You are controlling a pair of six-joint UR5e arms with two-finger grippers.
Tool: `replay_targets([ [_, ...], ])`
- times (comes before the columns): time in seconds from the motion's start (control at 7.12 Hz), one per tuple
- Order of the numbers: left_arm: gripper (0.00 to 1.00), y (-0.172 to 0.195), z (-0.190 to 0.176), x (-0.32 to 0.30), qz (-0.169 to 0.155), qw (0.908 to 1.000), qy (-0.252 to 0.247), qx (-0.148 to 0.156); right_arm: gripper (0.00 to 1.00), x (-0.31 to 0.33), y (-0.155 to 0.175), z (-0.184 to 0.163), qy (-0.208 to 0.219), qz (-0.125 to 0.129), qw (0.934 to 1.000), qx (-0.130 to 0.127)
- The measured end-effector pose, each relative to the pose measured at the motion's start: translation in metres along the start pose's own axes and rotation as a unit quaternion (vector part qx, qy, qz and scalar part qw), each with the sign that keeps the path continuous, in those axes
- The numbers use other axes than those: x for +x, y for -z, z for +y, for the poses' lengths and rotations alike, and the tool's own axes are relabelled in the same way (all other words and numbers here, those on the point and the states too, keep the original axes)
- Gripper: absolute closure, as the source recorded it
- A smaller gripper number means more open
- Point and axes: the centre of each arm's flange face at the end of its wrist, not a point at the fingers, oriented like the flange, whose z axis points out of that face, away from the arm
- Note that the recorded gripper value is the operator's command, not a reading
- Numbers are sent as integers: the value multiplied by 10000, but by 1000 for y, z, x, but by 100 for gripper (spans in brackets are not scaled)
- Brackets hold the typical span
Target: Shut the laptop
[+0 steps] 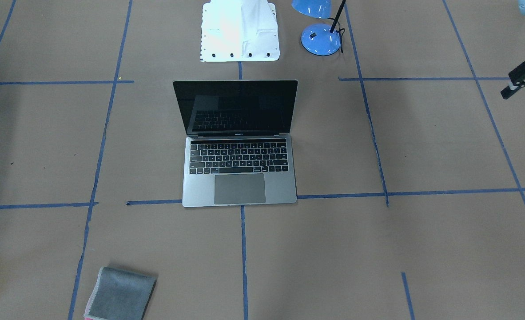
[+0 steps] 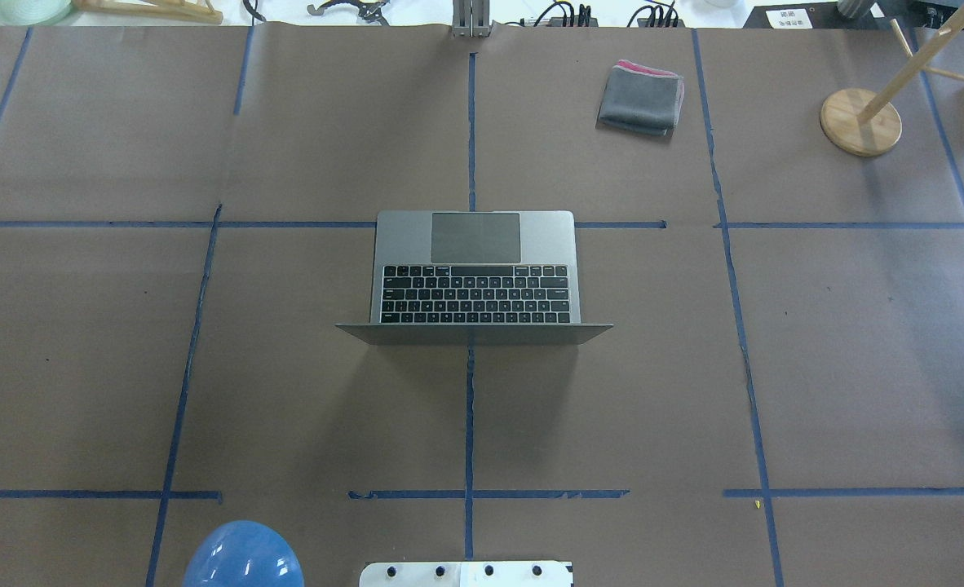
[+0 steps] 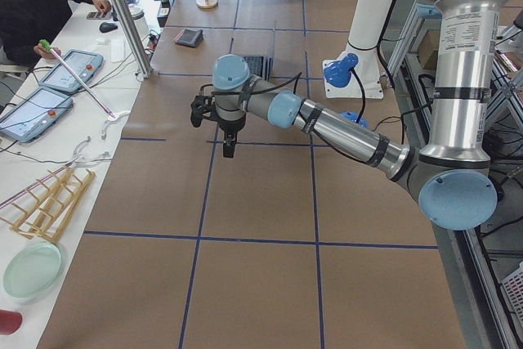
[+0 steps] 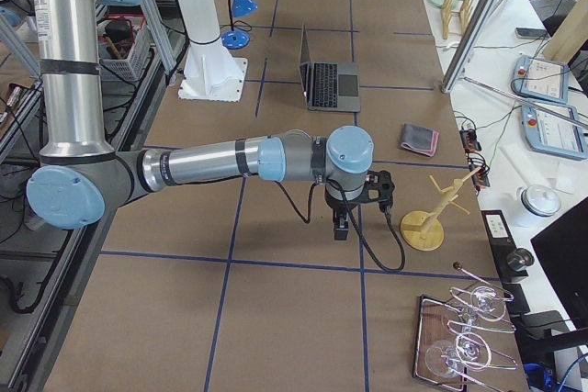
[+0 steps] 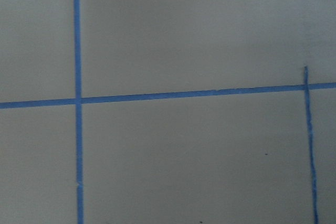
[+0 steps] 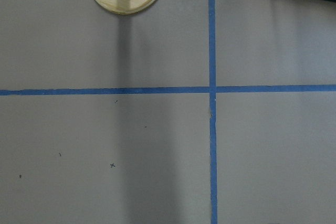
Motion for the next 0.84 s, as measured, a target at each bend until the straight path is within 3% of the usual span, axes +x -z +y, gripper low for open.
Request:
replay_targets([
  [0.28,6,-3,10,109,368,9989,284,-76,3,-61,14,2,-197,-54,9997,145],
  [0.42,15,-3,12,155,557,9974,444,-126,4,-108,22,9,-361,-123,9990,216],
  [0.7,42,-9,19,233,824,9934,754,-275,13,-212,25,36,-670,-242,9971,282],
  [0.84,61,-20,29,273,877,9917,884,-325,20,-255,20,49,-795,-372,9954,374],
])
